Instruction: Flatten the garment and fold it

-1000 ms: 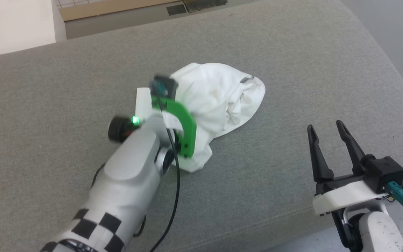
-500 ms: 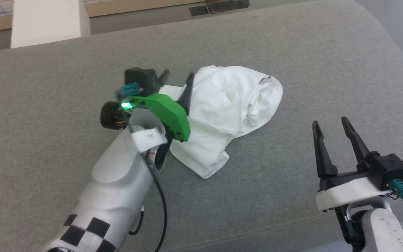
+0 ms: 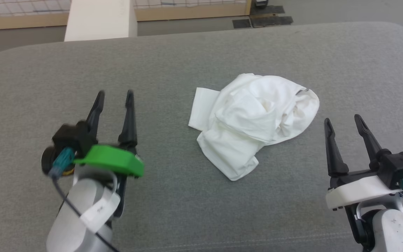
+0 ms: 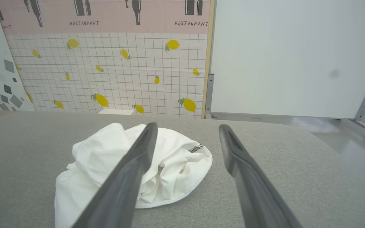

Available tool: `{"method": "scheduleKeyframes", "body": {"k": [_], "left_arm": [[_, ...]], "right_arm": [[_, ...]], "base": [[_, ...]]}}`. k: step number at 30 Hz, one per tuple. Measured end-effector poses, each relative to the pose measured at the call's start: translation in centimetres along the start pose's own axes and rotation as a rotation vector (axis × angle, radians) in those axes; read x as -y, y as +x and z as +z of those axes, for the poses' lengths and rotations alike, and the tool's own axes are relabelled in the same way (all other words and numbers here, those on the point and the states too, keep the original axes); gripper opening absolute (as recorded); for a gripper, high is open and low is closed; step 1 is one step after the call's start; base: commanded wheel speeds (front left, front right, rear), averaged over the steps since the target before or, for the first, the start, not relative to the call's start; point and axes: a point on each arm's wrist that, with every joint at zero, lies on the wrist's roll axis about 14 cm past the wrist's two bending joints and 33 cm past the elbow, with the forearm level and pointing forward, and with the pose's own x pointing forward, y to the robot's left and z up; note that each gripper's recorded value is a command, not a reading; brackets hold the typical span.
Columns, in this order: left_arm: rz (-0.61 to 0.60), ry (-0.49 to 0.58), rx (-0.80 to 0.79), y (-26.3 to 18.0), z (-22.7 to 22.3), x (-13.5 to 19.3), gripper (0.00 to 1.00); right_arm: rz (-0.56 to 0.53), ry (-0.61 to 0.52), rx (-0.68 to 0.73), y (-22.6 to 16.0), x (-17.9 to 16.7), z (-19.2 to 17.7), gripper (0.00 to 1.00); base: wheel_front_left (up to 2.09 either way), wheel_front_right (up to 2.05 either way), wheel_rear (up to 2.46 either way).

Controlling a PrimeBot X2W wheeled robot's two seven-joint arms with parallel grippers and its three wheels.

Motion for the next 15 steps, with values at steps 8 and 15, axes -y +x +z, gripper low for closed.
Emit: {"method": "scheduleKeyframes", "body": {"k": [8,15], "left_arm": [[0.14,0.041,-0.011,-5.2,0.1,-4.5,1.0],[0.19,0.044,-0.02,-7.9,-0.1,-5.4,1.0]], "right_arm": [[0.06,0.009,-0.006,0.7,-2.1,0.0,1.0],[0.089,0.013,-0.025,0.5,-3.1,-0.3,1.0]], "base": [[0.0,0.0,0.0],[0.0,0.0,0.0]]}}
